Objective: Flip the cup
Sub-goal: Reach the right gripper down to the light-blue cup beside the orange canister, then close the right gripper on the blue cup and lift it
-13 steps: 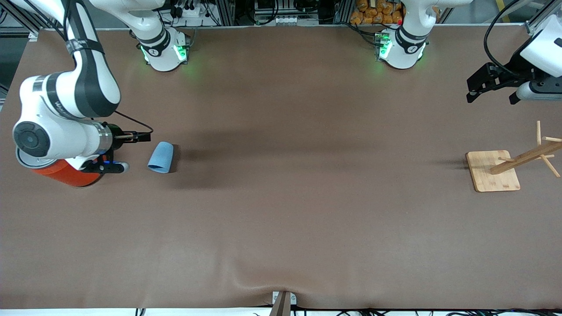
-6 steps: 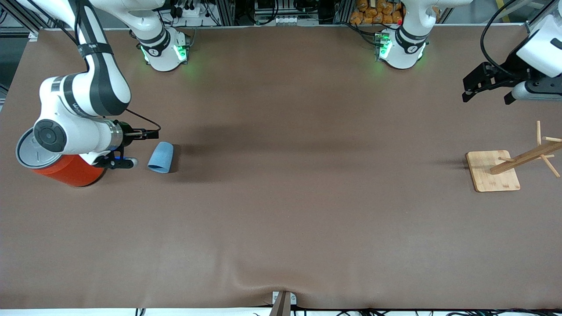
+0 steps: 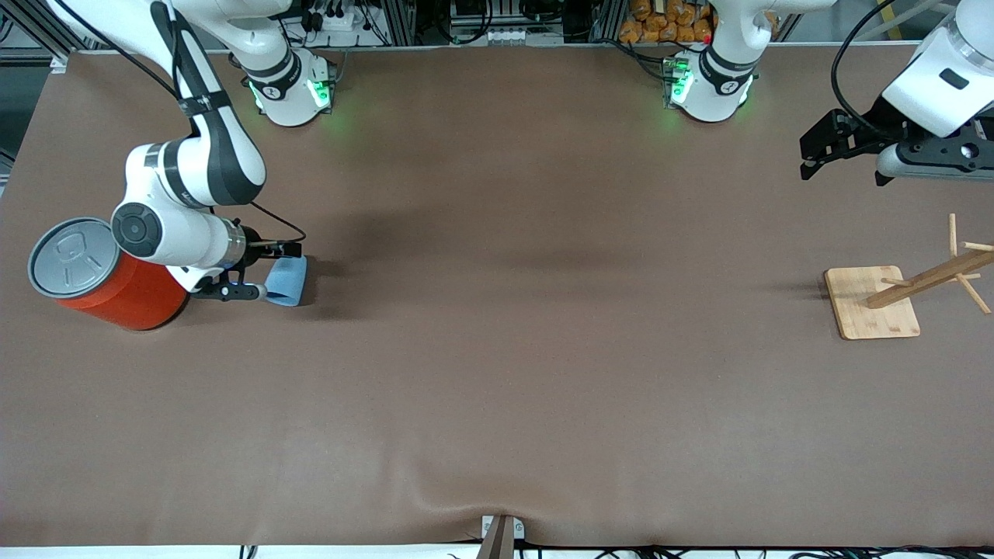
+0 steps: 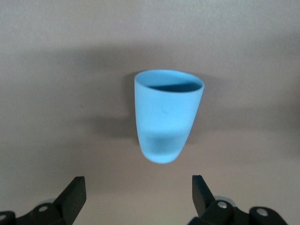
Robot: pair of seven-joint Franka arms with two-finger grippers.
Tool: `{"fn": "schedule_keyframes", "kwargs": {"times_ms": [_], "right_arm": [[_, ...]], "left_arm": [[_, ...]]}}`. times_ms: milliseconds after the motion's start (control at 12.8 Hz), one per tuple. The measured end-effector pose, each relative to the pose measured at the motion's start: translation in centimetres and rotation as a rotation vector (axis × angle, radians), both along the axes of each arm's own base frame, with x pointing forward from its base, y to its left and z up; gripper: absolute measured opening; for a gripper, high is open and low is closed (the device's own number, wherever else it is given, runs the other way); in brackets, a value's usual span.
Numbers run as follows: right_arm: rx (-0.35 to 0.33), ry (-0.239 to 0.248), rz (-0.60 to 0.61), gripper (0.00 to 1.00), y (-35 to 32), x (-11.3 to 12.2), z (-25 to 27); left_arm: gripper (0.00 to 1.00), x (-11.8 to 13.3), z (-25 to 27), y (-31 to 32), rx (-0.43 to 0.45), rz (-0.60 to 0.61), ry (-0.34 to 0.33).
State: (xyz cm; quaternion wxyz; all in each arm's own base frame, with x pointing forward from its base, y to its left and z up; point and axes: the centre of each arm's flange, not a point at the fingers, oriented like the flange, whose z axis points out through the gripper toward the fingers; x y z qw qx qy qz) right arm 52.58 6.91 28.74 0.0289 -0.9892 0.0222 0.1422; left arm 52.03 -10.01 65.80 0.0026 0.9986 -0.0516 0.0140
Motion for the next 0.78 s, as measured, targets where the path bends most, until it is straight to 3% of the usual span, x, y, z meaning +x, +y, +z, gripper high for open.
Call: {"fn": "schedule_keyframes", "kwargs": {"times_ms": [623, 778], "right_arm": [[-0.005, -0.054, -0.047, 1.00, -2.1, 0.4, -9.6], [0.009, -0.063, 0.008, 0.81, -2.0, 0.6, -9.7]], "left_arm": [[1.00, 0.1, -0.2, 0.0, 0.001, 0.000, 0.002], [1.00, 0.2, -0.1, 0.2, 0.001, 0.004, 0.001]]}}
